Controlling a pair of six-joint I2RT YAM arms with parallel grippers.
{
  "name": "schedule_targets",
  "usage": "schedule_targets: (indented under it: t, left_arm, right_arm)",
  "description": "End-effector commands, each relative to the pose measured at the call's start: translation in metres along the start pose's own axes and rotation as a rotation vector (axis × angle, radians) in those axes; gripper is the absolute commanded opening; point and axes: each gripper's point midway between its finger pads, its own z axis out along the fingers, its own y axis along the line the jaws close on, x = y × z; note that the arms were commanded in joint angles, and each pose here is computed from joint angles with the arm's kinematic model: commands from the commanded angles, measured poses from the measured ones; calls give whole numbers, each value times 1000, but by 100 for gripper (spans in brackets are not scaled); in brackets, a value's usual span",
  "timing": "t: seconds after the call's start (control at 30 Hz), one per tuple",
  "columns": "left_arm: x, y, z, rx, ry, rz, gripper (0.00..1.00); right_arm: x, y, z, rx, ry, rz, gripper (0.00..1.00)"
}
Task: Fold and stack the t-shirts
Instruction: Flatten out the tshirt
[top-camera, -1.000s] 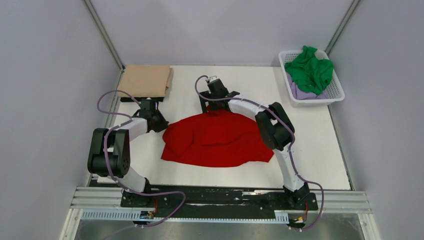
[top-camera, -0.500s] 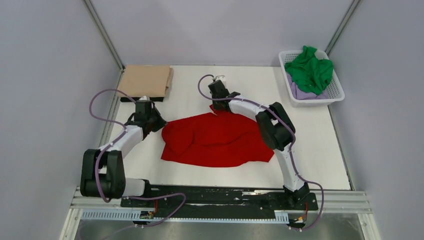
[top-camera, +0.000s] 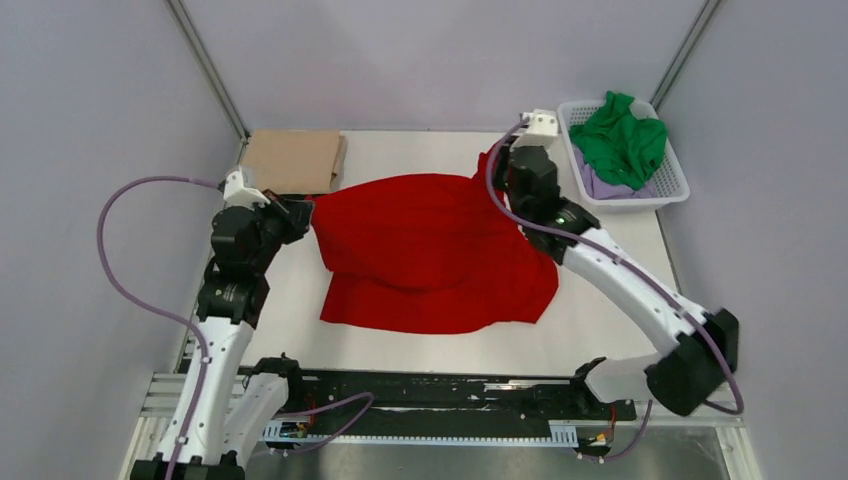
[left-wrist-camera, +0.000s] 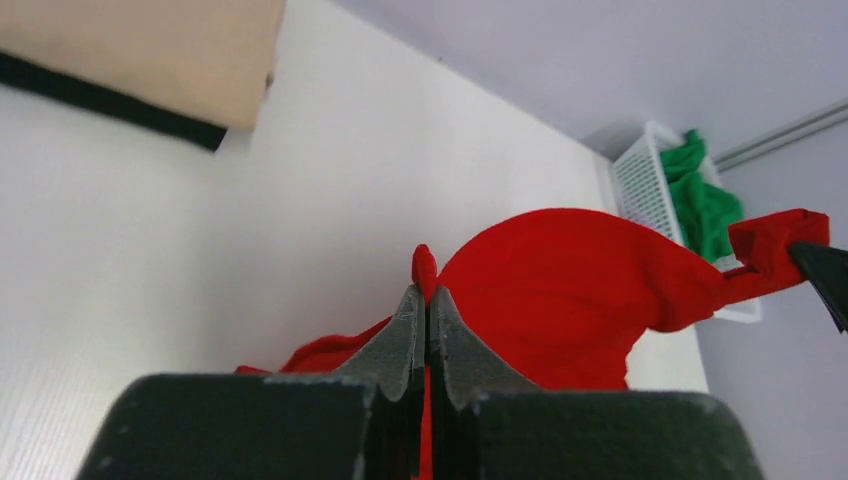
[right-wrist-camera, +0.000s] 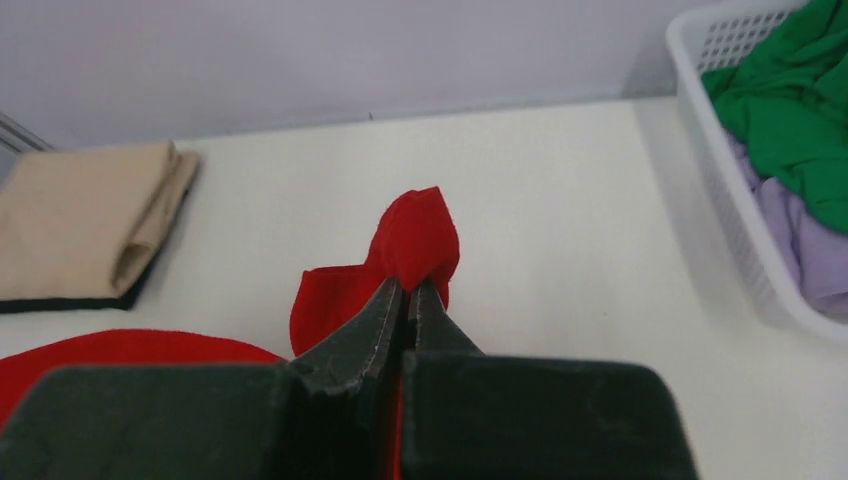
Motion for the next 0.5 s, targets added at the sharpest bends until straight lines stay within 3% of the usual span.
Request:
schedule_targets:
  t: [0.0,0.2,0.47]
  left_arm:
    - [-63,-58,-50,158,-164,62,0]
    - [-120,-123,-121,352,-317,130,0]
    - [-177,-201,-231,614,-511,217,0]
  right_arm:
    - [-84,-21,-66,-50,-234,71,0]
    - [-168,-22,-175,-311,-451,116,0]
    - [-247,-25,-306,-594,-609,137,0]
